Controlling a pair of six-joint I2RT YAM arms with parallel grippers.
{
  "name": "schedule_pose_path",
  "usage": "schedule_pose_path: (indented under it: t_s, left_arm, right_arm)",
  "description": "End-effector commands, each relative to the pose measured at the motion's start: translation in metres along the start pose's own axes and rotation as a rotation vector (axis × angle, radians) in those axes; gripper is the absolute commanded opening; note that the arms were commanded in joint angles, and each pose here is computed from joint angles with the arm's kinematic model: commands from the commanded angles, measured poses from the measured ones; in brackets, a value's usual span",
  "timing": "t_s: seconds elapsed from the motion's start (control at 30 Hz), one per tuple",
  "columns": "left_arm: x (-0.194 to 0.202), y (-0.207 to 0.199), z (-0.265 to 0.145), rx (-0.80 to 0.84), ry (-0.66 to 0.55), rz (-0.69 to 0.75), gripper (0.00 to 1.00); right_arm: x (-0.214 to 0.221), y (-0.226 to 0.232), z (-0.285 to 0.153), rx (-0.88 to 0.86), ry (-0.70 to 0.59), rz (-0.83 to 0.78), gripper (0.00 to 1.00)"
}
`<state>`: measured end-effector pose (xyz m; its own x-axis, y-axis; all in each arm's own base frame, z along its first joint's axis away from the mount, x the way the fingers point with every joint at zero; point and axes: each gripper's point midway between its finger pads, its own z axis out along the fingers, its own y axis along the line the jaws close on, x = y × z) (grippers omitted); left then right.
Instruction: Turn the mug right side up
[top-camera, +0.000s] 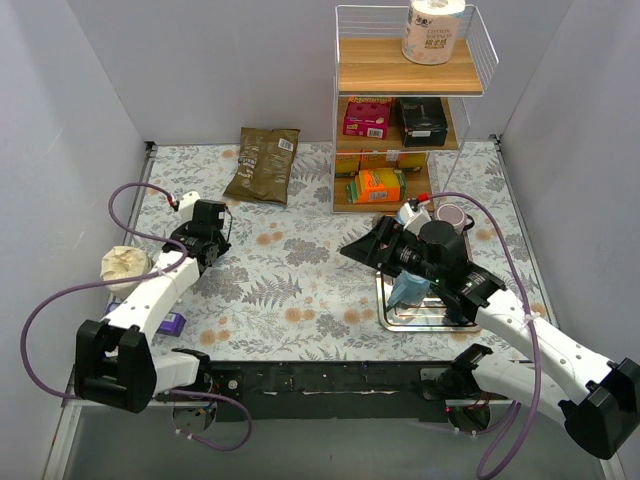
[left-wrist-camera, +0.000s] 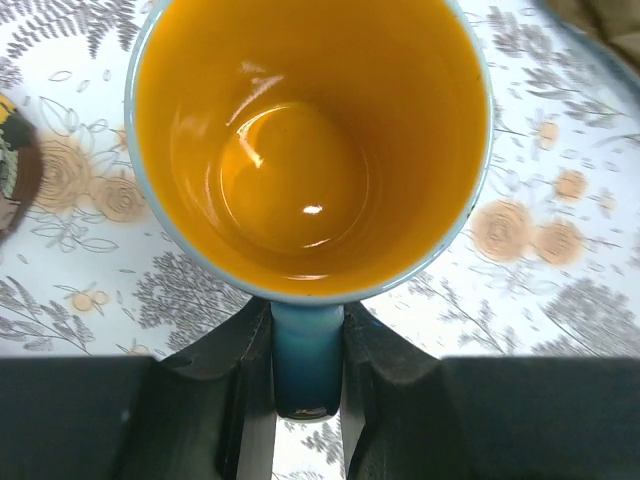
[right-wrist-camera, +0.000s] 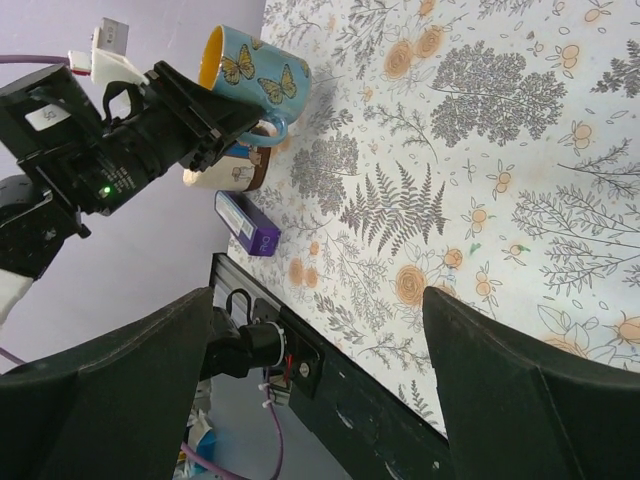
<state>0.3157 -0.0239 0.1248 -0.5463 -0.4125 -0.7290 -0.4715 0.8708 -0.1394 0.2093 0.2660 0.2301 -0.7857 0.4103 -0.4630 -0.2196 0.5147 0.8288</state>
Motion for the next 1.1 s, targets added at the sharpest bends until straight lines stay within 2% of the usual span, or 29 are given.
schedule_pose_path:
  t_s: [0.0, 0.17, 0.37, 0.83, 0.87, 0.93, 0.97, 1.0, 1.07]
  left_arm:
    - [-0.055, 0.011, 0.009, -0.107, -0.179, -0.043, 0.00]
    - [-0.056, 0.023, 0.034, -0.135, -0.154, -0.052, 0.00]
    - [-0.071, 0.021, 0.052, -0.082, -0.213, -0.031, 0.00]
    - [-0.044, 0.035, 0.093, -0.129, -0.140, -0.054, 0.00]
    - [-0.042, 0.034, 0.096, -0.135, -0.127, -0.060, 0.07]
    - [-0.038, 0.035, 0.098, -0.142, -0.108, -0.057, 0.14]
    - [-0.035, 0.035, 0.099, -0.143, -0.099, -0.053, 0.22]
    - [-0.033, 0.036, 0.099, -0.145, -0.095, -0.059, 0.36]
    - [-0.032, 0.038, 0.097, -0.152, -0.096, -0.067, 0.51]
  right_arm:
    - [-0.004, 0.004, -0.009, -0.028, -0.010, -0.026, 0.92]
    - [-0.006, -0.002, -0.012, -0.016, -0.016, -0.023, 0.92]
    - [-0.012, -0.004, -0.013, -0.010, -0.022, -0.031, 0.92]
    - [-0.014, -0.018, -0.013, 0.013, -0.011, -0.019, 0.92]
    - [-0.013, -0.020, -0.013, 0.018, -0.011, -0.017, 0.92]
    - [-0.014, -0.024, -0.014, 0.032, -0.014, -0.013, 0.93]
    - [-0.015, -0.025, -0.014, 0.036, -0.018, -0.013, 0.93]
    - [-0.015, -0.025, -0.014, 0.038, -0.020, -0.012, 0.93]
    - [-0.017, -0.028, -0.015, 0.050, -0.026, -0.006, 0.94]
